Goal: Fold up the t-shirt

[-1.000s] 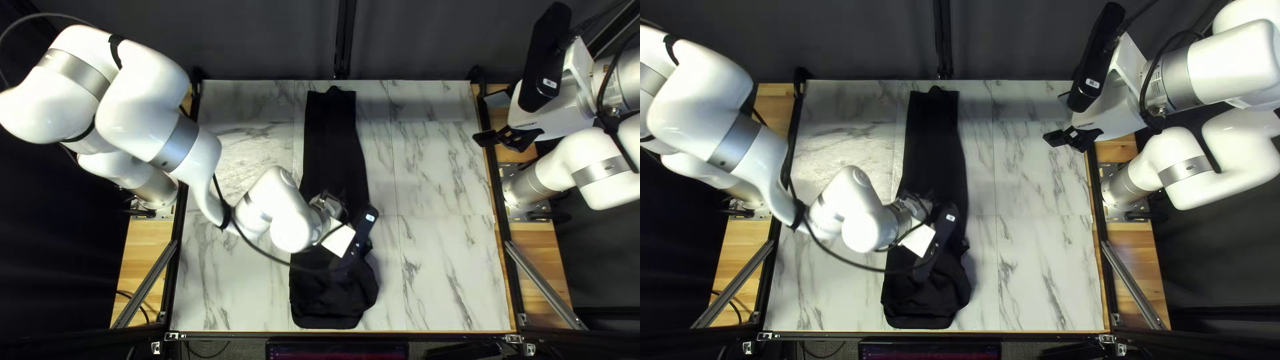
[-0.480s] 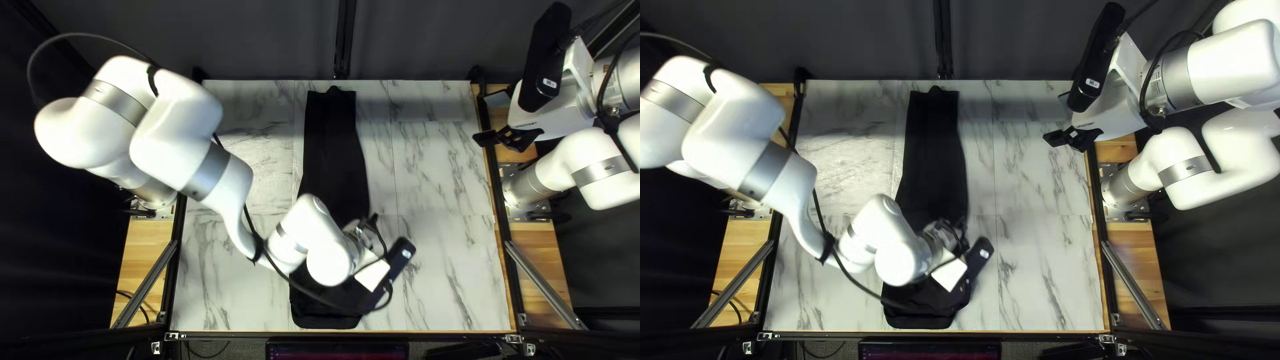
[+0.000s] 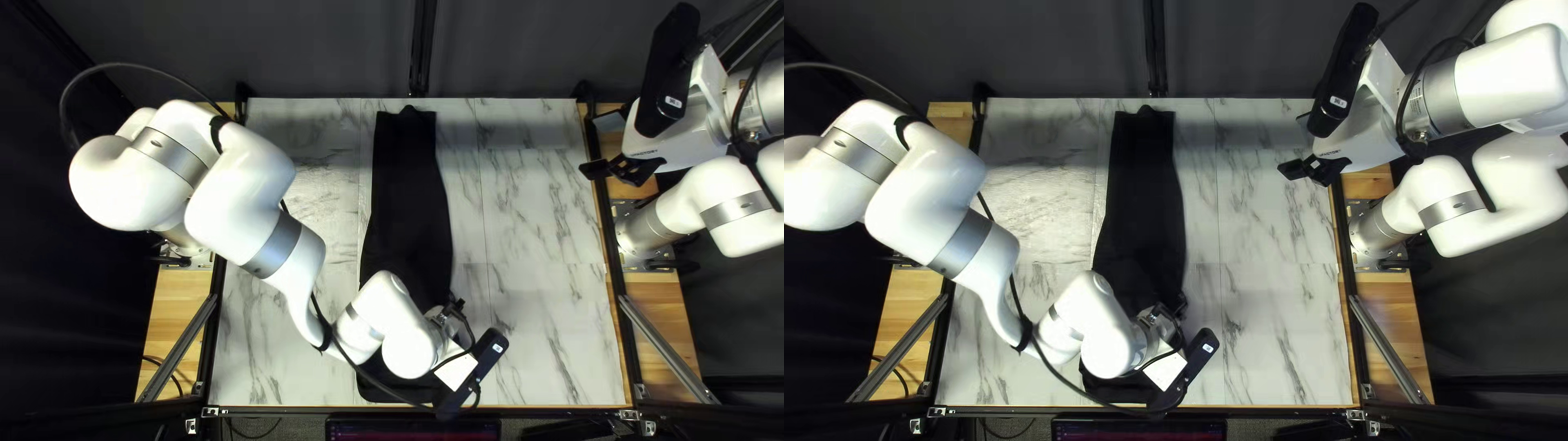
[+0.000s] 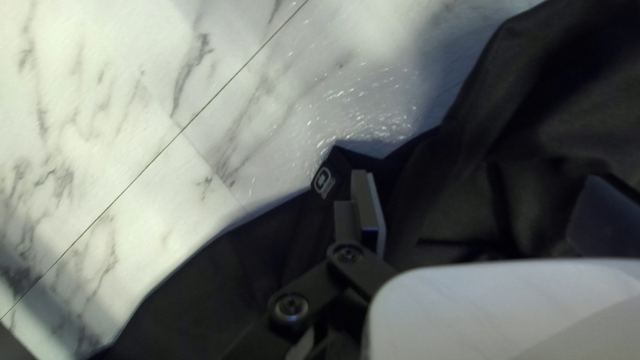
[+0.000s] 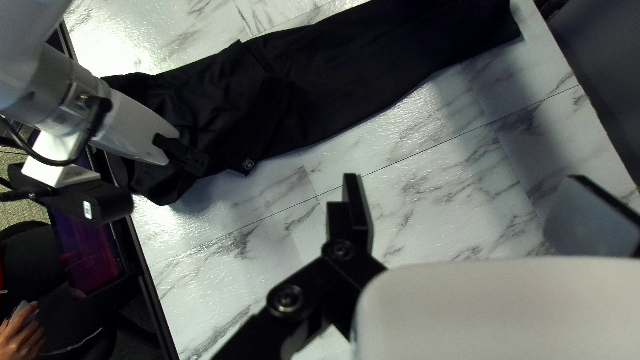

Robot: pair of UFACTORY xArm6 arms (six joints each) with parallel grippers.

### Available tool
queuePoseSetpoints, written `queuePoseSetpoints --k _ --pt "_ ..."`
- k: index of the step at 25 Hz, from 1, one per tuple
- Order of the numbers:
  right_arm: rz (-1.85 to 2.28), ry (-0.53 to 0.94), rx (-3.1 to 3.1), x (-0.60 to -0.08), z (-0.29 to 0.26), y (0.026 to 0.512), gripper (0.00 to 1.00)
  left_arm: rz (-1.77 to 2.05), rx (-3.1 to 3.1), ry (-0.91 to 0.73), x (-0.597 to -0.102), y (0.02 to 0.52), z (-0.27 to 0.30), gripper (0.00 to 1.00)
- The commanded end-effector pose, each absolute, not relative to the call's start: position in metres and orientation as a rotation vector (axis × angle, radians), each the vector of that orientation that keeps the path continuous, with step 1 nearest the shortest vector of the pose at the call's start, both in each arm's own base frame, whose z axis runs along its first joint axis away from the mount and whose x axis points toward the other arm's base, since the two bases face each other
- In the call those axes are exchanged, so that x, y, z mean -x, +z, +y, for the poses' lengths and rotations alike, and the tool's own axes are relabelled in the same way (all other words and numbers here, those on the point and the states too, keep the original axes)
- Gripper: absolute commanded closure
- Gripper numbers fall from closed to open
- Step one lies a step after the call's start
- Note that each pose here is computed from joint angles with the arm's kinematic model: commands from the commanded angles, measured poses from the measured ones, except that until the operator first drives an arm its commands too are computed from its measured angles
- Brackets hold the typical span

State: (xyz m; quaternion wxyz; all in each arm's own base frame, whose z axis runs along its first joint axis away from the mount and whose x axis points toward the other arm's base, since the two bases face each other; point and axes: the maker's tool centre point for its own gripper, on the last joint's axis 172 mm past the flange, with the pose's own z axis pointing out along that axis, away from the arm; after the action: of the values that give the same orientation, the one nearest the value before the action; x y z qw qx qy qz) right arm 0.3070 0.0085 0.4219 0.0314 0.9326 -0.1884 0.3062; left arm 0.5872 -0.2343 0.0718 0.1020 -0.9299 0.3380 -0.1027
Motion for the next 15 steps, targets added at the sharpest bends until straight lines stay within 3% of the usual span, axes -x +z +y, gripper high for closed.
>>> queuePoseSetpoints --k 1,8,15 --pt "-0.580 0.943 -2.873 -0.307 0.008 0.422 0.00 1.012 2.759 -0.312 -0.591 0.069 -0.237 1.00" --pt "-0.580 0.943 -2.873 -0.307 0.008 0.422 0.00 1.016 2.754 -0.302 -0.589 0.072 -0.235 1.00" --pt "-0.580 0.943 -2.873 -0.307 0.008 0.422 0.00 0.988 2.726 -0.261 -0.548 0.093 -0.248 1.00"
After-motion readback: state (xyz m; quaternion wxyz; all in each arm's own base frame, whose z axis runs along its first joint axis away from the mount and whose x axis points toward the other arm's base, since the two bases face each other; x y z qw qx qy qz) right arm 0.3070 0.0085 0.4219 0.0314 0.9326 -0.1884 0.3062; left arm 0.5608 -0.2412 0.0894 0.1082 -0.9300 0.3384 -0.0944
